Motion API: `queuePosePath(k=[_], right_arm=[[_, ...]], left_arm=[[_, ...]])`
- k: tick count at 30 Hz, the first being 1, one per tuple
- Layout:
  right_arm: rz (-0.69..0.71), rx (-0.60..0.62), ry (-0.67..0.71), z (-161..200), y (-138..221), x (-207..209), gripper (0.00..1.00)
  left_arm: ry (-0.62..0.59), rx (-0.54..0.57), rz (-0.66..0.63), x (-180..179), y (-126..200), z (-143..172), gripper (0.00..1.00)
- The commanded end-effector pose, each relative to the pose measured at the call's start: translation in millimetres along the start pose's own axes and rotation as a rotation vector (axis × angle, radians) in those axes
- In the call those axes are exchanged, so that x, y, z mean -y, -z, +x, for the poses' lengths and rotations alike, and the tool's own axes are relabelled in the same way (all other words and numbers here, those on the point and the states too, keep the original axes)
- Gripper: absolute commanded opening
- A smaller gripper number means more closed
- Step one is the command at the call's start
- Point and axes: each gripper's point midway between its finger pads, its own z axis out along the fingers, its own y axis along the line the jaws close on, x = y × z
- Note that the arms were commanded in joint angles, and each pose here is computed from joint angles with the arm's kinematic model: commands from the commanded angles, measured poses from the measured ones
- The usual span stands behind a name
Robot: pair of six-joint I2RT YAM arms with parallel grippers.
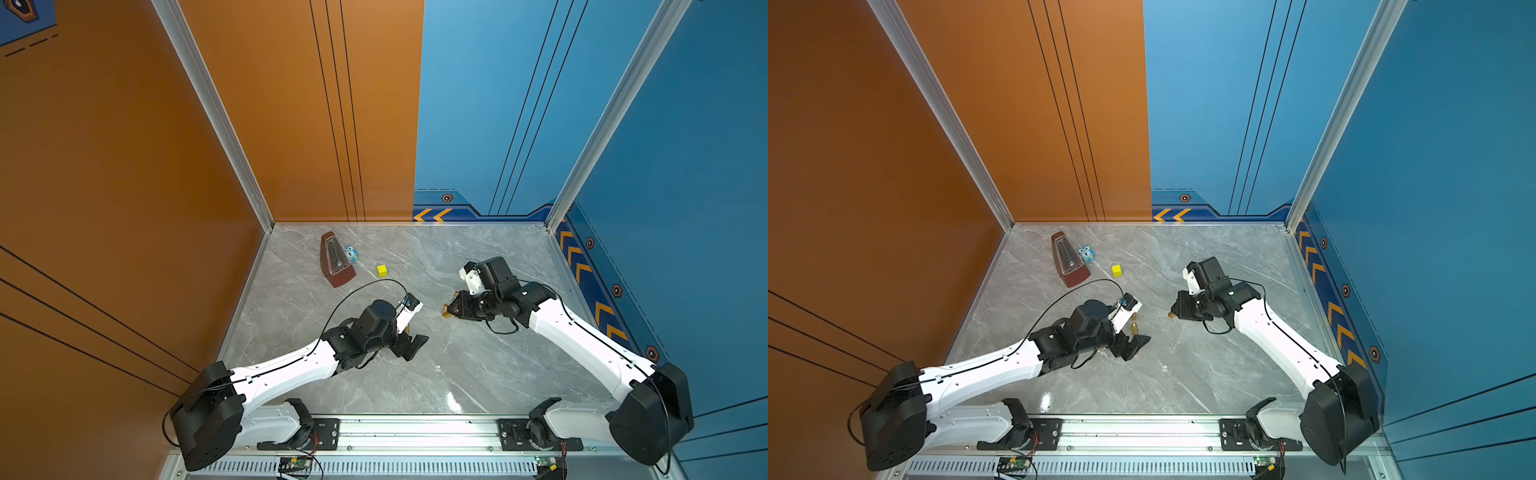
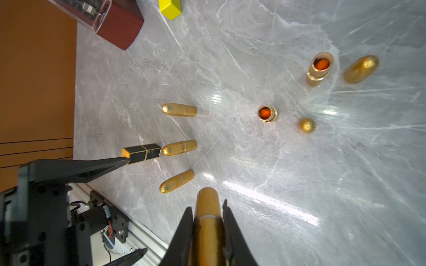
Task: Open the lipstick cap
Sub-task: Pick up the lipstick at the center of the board, then open the cover of the lipstick.
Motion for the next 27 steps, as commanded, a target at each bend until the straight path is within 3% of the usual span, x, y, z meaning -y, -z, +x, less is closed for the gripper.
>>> queuePosePath(k=[1,3,15,27], right_arm=[[-0.111,-0.086,0.017,18.6,10.7,-20.6,0.17],[-0.125,-0.09,0.017,20.8,13.6,-24.0,0.17],[-0.197,-0.124,0.01,31.1,15.3,-38.5,0.17],[-0.205,-0.144,-0.012,35.2,7.6,-35.9,0.17]], left_arm=[[-0.081,0.085,0.118,22.4,-5.6,-23.9,0.88],[-0.09,0.089,0.137,25.8,-9.6,-27.7,0.87],[-0.122,0.128,0.24,45.5,-27.8,-37.7,0.57],[-0.117,0.14,0.271,54.2,-31.6,-42.3,0.34]])
